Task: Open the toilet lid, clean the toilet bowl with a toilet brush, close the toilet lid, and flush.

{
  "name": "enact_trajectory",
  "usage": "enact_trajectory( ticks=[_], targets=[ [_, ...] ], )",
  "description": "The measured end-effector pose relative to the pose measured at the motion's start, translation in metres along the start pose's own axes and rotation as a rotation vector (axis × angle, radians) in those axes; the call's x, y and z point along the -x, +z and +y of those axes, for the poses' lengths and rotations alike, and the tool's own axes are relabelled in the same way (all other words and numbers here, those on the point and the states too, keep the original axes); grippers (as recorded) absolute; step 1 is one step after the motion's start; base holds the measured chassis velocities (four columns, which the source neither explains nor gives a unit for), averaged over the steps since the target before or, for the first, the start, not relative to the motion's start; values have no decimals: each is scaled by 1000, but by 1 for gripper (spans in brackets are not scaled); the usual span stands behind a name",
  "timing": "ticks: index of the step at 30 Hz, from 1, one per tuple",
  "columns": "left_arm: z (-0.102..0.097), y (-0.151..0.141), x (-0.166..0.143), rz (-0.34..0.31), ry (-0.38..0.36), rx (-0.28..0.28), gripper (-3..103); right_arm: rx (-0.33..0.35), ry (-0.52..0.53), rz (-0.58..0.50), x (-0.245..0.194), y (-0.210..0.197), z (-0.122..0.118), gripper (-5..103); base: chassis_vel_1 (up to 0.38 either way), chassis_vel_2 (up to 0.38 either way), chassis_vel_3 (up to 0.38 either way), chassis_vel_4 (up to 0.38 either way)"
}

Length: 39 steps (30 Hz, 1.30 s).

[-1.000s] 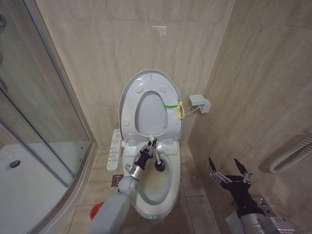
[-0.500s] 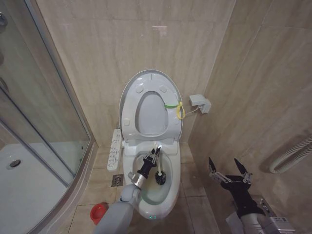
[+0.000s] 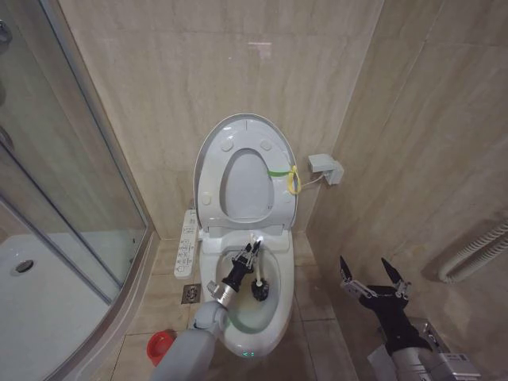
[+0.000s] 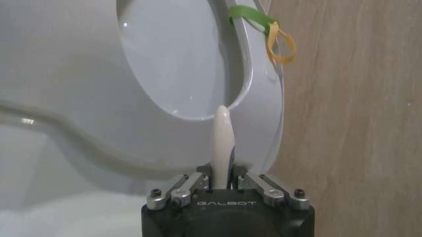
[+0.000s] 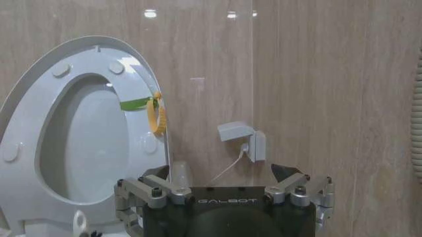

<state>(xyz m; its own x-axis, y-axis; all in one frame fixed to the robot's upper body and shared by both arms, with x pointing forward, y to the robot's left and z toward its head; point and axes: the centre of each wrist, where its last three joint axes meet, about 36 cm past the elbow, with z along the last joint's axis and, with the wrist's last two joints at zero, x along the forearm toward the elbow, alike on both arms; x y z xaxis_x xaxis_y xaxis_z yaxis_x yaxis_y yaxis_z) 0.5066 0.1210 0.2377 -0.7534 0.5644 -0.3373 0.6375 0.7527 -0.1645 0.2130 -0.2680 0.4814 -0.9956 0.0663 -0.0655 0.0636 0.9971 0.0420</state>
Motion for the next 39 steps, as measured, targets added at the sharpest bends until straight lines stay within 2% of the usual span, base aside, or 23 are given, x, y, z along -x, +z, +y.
enact_trajectory(
  ticks=[2,7,16,24,27,30,34,39],
  targets=[
    [7,-12,15,-26,4,13,19,0,0,0,0,0,0,100,0,0,0,0],
    [10,-21,32,-51,3,17,19,0,0,0,0,0,0,100,0,0,0,0],
    [-2,2,4,5,7,1,19,0,0,0,0,0,0,100,0,0,0,0],
    [3,-16,23,-48,6,8,19,0,0,0,0,0,0,100,0,0,0,0],
    [1,-11,21,-39,5,4,19,0,0,0,0,0,0,100,0,0,0,0],
    [-8,5,4,-4,-1,-17,19,0,0,0,0,0,0,100,0,0,0,0],
    [-13,10,0,1,-3,-28,19,0,0,0,0,0,0,100,0,0,0,0],
    [-10,-5,20,-48,4,-25,19,0,0,0,0,0,0,100,0,0,0,0]
  ],
)
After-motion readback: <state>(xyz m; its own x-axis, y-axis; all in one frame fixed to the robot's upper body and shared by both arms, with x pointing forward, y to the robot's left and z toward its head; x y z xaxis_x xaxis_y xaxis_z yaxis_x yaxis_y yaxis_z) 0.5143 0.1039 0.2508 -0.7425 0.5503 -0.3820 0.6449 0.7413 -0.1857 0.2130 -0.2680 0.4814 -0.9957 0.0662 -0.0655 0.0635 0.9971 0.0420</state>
